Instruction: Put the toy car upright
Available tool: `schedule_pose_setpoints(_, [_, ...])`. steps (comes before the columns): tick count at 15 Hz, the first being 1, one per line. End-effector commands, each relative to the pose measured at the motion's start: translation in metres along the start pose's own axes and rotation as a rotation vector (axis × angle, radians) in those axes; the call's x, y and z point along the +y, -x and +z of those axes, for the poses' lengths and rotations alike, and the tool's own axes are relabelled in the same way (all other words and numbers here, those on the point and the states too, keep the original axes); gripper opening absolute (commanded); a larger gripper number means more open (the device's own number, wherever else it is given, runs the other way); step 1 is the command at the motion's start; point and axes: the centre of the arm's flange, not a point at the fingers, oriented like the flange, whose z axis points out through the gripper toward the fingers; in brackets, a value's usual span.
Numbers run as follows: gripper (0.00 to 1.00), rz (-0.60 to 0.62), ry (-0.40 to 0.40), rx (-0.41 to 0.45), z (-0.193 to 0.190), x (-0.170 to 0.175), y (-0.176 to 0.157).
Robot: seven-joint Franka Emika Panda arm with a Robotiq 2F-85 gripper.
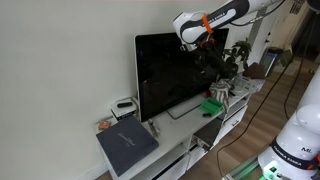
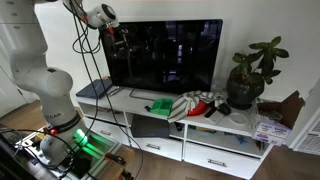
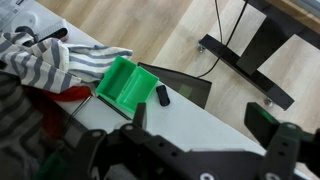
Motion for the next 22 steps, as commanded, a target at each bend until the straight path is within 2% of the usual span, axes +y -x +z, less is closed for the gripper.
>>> schedule_pose_setpoints(1, [1.00,-0.022,0.044,-0.026,0.008,-0.017,-0.014])
schedule_pose_setpoints(9, [1.00,-0.002,0.049,-0.074,0.057,-0.052,-0.035])
schedule_pose_setpoints(11, [1.00,0.007,0.075,-0.084,0.071,-0.056,-0.041])
schedule_pose_setpoints(16, [1.00,0.009,0.197,-0.105,0.105,-0.063,-0.063])
schedule_pose_setpoints(22, [1.00,-0.014,0.254,-0.034,0.145,-0.060,-0.106])
